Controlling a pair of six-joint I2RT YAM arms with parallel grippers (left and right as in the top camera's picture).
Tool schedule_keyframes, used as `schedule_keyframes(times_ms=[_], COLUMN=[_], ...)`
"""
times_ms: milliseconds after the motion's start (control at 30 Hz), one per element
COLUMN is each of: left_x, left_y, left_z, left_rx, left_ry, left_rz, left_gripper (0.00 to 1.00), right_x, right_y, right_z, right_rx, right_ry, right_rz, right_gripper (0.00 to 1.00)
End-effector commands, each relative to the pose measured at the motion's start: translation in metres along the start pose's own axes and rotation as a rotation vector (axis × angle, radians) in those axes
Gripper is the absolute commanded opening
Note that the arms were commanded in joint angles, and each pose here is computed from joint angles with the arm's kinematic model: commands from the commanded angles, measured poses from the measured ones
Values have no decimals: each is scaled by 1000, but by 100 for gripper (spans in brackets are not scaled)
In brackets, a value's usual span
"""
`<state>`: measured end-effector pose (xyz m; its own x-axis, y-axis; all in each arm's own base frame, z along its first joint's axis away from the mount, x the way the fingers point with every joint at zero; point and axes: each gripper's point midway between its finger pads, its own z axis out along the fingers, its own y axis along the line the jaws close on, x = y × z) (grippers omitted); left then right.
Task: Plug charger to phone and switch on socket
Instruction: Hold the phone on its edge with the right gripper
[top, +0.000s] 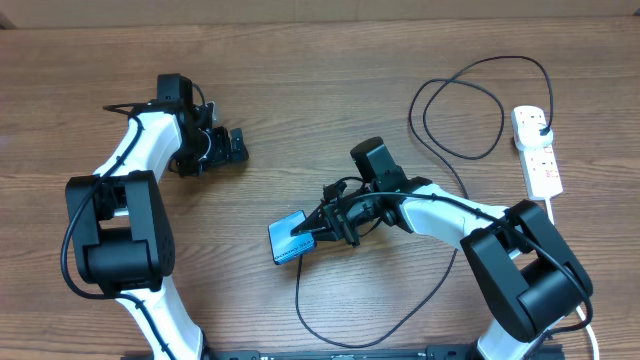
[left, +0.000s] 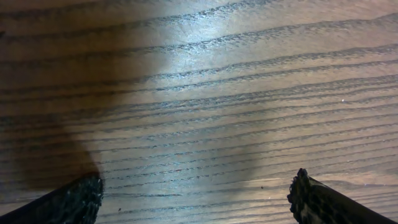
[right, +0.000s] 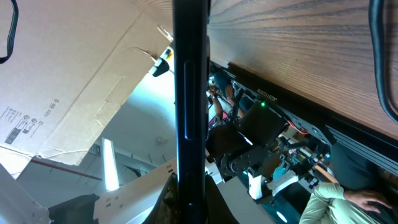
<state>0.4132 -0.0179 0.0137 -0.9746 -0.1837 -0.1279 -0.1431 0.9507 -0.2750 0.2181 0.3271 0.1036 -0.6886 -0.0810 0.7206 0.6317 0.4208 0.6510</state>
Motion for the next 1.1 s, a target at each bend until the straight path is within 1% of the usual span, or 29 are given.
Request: schedule_keyframes(times_ms=[0, 267, 400, 567, 1067], left_x=[1, 1, 1, 1, 1], left_y=[7, 7, 7, 7, 7], left_z=[1, 1, 1, 1, 1], left_rx=[-36, -35, -35, -35, -36], left_ry=[4, 4, 4, 4, 4], left_rz=[-5, -5, -5, -5, -5], left_gripper=[99, 100, 100, 100, 100], right_x=[8, 19, 19, 18, 13], right_y=[0, 1, 0, -6, -6], right_z=[1, 0, 0, 0, 0], right_rx=[-3, -9, -7, 6, 10], right_ry=[52, 115, 115, 103, 74], right_rz=[0, 7, 12, 61, 61], right_gripper=[4, 4, 4, 4, 4])
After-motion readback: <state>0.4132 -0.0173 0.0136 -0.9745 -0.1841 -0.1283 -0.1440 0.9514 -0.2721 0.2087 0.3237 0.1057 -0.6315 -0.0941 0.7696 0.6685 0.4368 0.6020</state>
